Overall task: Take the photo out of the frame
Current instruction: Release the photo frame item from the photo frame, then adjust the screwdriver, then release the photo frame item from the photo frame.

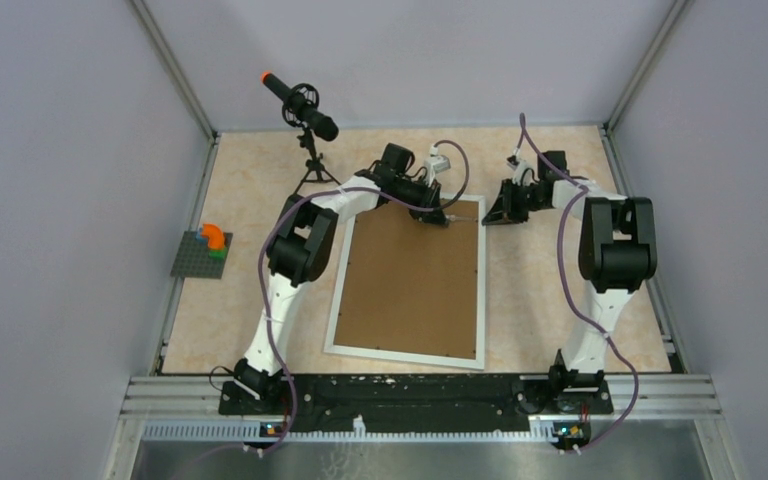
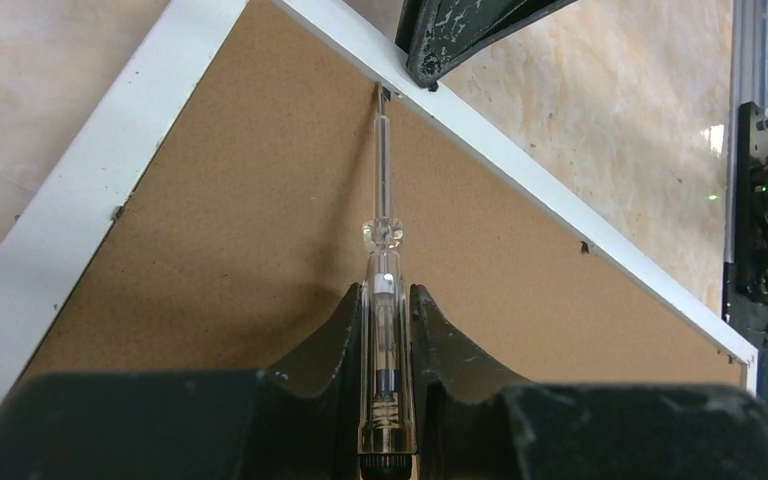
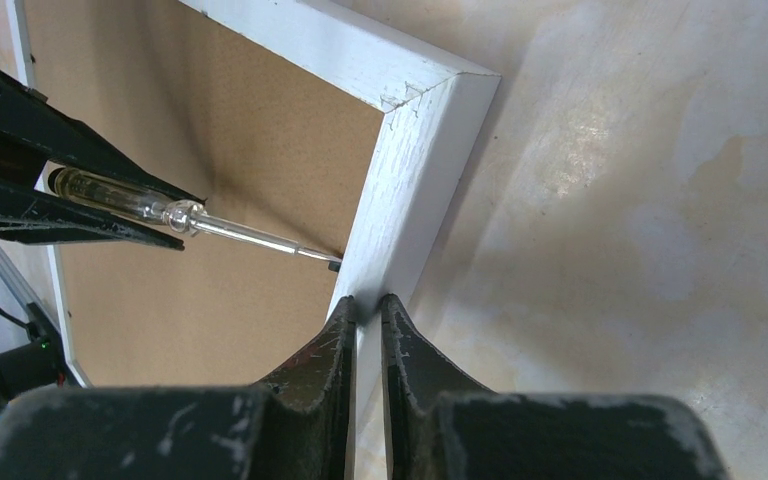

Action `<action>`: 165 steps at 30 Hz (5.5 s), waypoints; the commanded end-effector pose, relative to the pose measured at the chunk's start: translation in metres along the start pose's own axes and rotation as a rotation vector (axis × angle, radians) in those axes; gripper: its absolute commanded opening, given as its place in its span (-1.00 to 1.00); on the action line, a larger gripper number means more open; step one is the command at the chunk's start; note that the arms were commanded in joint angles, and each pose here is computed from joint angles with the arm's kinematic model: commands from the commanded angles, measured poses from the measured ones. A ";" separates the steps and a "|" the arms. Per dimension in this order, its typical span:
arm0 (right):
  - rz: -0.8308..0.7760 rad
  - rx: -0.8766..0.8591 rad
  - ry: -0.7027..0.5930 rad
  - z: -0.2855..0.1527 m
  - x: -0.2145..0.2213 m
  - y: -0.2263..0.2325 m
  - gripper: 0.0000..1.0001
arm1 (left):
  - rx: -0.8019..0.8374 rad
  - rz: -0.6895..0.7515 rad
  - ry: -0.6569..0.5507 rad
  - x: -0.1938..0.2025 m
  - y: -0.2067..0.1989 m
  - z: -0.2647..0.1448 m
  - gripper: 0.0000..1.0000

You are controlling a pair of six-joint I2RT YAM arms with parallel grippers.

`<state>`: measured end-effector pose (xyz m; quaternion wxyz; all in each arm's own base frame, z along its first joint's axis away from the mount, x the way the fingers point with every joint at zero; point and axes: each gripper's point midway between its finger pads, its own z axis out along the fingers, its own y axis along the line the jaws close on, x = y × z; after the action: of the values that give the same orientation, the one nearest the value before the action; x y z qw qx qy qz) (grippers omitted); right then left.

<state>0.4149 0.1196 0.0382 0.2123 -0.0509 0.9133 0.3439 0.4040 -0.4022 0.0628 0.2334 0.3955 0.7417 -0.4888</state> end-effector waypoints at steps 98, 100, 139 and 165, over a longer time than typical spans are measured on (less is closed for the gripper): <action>-1.107 -0.289 -0.020 -0.085 0.022 0.160 -1.00 | 0.224 0.086 -0.041 -0.075 -0.152 -0.046 -0.05; -1.113 -0.290 -0.016 -0.085 0.023 0.161 -1.00 | 0.222 0.074 -0.033 -0.071 -0.149 -0.044 -0.16; -0.241 -0.144 -0.055 -0.066 -0.012 0.058 0.08 | -0.015 0.531 -0.373 -0.066 -0.048 -0.068 -1.00; 0.012 -0.055 0.000 -0.005 0.000 0.007 -0.37 | 0.034 0.502 -0.307 -0.018 -0.003 -0.032 -1.00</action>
<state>0.4040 0.1192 0.0520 0.2011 -0.0533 0.9033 0.3752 0.4050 -0.3760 0.0827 0.4299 0.4767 0.5910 -0.4885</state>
